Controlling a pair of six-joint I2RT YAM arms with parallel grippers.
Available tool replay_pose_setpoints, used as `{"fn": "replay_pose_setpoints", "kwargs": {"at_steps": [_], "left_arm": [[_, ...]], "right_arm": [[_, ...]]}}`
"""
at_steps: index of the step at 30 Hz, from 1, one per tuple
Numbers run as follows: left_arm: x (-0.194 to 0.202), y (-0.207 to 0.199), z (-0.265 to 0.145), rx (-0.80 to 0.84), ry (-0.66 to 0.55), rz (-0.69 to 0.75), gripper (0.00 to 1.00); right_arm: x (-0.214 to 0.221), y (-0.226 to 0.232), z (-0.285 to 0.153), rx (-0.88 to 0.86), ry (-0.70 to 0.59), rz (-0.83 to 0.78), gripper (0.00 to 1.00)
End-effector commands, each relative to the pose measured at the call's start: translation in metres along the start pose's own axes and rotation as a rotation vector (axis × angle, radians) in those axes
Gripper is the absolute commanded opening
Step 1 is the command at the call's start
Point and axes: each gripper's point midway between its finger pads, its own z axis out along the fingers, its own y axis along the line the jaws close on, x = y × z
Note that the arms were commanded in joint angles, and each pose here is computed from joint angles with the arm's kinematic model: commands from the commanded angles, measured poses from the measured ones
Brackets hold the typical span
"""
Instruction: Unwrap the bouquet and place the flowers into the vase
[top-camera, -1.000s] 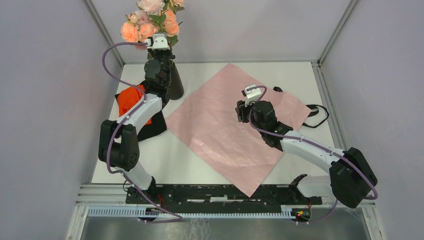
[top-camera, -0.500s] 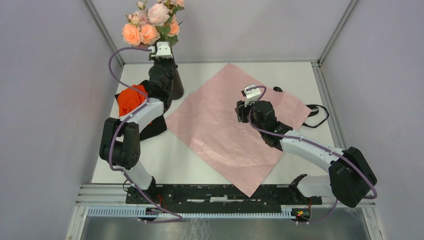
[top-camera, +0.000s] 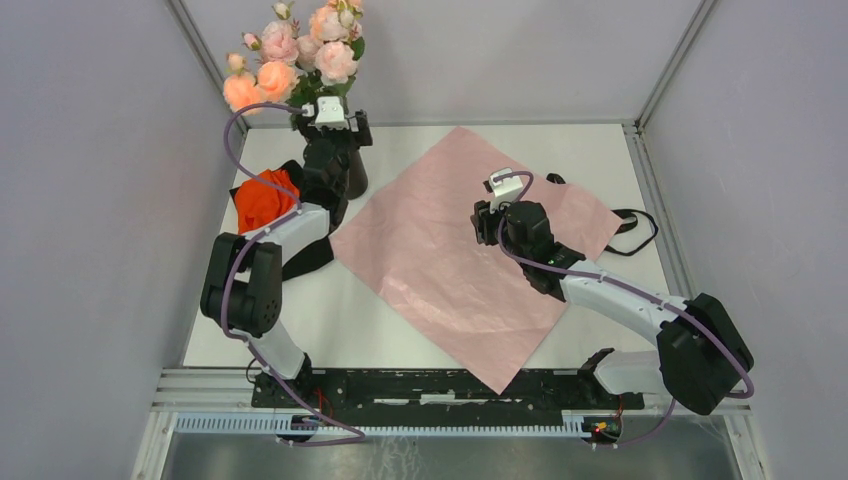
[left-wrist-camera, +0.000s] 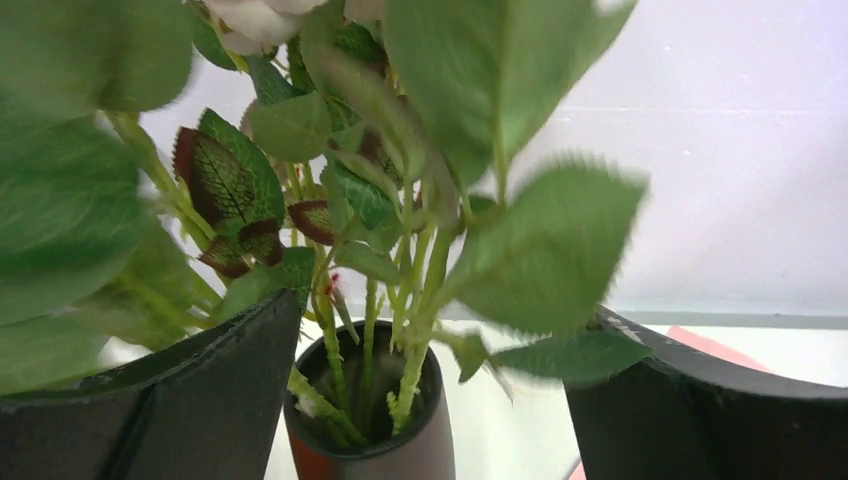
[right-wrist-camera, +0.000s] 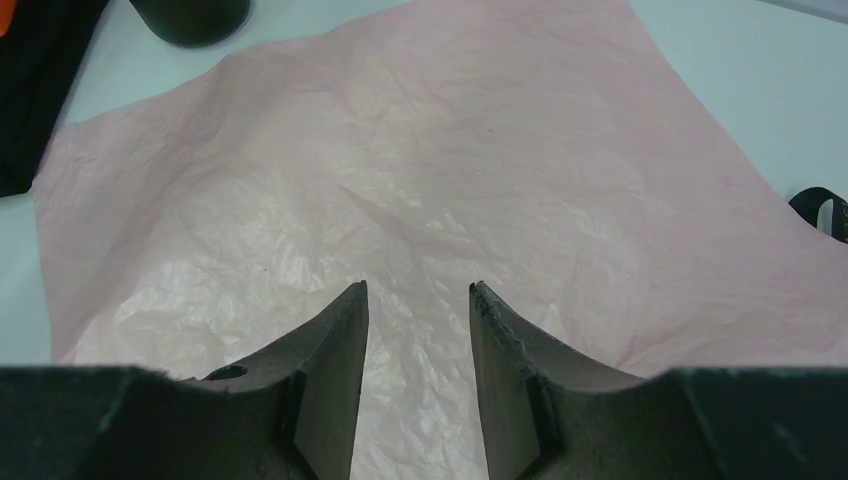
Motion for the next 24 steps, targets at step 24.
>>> {"fn": "replay_pose_setpoints", "kwargs": {"at_steps": [24], "left_arm": [[-0.021, -0.045, -0.056, 0.244, 0.096, -0.205, 1.0]], "right_arm": [[0.009, 0.007, 0.009, -0.034, 0.005, 0.041, 0.46]]}}
